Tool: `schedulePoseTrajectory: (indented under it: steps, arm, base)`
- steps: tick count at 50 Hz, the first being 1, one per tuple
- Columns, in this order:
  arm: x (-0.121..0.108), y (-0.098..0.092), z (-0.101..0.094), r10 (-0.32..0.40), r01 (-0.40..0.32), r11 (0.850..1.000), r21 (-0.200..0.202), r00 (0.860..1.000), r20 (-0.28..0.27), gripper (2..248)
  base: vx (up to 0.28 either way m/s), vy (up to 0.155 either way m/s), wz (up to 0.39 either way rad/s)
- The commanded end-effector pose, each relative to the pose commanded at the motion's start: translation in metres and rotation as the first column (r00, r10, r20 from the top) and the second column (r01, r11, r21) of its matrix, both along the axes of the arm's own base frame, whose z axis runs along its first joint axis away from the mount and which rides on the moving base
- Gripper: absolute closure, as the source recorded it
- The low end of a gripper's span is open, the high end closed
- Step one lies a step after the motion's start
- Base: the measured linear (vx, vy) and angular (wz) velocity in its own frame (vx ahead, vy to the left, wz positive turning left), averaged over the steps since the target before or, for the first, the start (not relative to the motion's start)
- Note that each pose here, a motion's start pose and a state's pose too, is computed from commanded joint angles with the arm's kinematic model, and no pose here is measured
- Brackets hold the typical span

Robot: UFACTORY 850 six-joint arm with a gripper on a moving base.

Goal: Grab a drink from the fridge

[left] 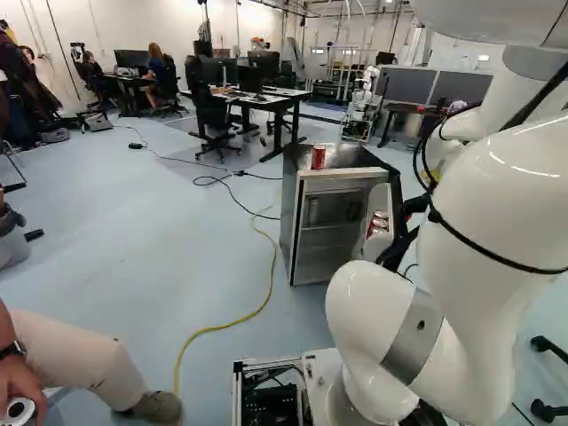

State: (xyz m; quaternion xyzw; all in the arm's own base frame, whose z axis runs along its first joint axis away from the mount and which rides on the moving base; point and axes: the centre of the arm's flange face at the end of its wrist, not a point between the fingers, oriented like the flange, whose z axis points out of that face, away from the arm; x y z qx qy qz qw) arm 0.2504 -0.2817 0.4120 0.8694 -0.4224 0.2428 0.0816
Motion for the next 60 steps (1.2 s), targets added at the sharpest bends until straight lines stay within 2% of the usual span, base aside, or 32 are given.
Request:
schedulePoseTrajectory:
  steps: [16, 32, 46, 60]
  arm:
    - [-0.002, 0.030, -0.001, 0.052, -0.052, 0.999, -0.003, 0.999, 0.002, 3]
    - [0.008, 0.058, -0.002, 0.129, -0.129, 0.992, -0.005, 0.992, 0.004, 3]
    - [0.021, 0.081, -0.003, 0.204, -0.203, 0.979, -0.006, 0.979, 0.005, 3]
    - [0.034, 0.103, -0.003, 0.278, -0.278, 0.960, -0.006, 0.960, 0.006, 3]
  base:
    - [0.000, 0.000, 0.000]
    - [0.000, 0.000, 0.000]
    - [0.000, 0.000, 0.000]
    - [0.000, 0.000, 0.000]
